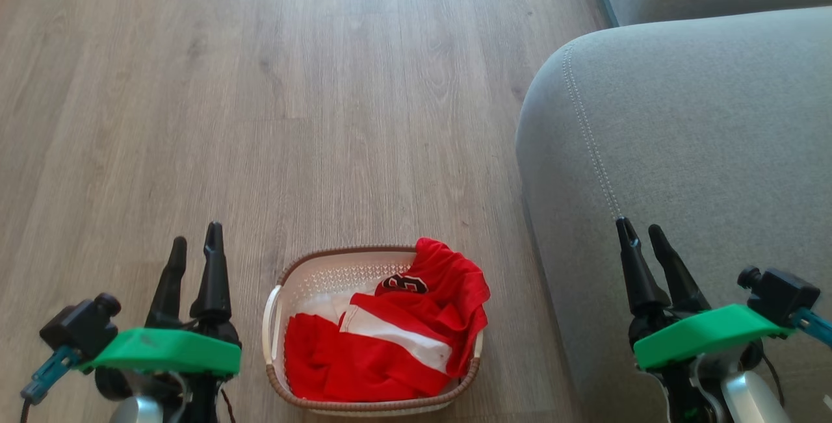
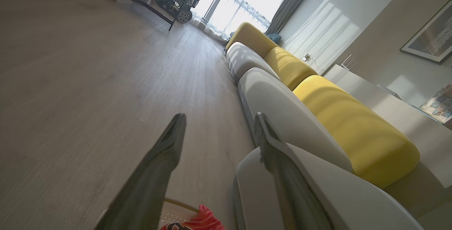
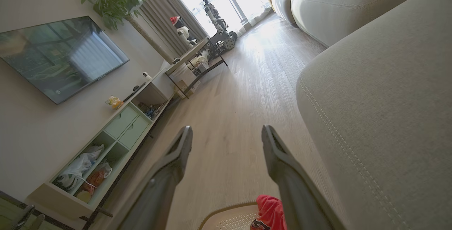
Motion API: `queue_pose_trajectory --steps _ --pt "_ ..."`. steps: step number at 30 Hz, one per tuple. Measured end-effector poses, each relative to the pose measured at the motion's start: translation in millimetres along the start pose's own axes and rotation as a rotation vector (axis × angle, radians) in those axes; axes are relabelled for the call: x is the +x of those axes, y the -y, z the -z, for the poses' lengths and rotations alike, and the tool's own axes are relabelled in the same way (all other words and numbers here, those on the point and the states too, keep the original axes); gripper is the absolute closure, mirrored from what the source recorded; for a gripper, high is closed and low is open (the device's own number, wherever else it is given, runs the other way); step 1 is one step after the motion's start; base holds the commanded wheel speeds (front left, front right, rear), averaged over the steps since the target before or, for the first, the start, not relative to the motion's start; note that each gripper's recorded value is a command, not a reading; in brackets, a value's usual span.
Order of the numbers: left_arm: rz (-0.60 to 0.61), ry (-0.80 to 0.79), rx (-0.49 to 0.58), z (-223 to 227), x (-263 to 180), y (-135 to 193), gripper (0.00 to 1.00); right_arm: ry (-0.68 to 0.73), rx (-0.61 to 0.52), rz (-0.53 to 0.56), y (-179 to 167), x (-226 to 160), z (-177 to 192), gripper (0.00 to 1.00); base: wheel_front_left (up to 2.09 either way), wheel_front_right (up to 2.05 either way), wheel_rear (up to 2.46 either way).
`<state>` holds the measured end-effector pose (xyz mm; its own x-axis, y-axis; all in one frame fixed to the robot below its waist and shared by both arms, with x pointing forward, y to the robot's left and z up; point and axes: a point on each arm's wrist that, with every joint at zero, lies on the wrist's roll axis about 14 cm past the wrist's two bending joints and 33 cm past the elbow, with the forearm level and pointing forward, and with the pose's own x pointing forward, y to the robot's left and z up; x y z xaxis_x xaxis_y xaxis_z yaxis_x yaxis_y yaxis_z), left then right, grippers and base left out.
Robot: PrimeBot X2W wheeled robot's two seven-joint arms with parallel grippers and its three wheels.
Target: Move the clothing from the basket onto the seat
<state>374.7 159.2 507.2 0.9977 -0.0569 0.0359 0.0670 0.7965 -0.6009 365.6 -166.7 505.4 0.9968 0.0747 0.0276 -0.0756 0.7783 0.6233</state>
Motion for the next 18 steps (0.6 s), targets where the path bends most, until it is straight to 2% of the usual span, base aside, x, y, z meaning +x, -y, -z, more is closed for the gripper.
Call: queue_pose_trajectory --steps 18 --pt "0.054 0.037 0.211 -4.4 3.4 12.4 0.0 0.029 -0.199 -0.067 -13.3 0.0 -4.4 0.0 0.0 0.0 0.0"
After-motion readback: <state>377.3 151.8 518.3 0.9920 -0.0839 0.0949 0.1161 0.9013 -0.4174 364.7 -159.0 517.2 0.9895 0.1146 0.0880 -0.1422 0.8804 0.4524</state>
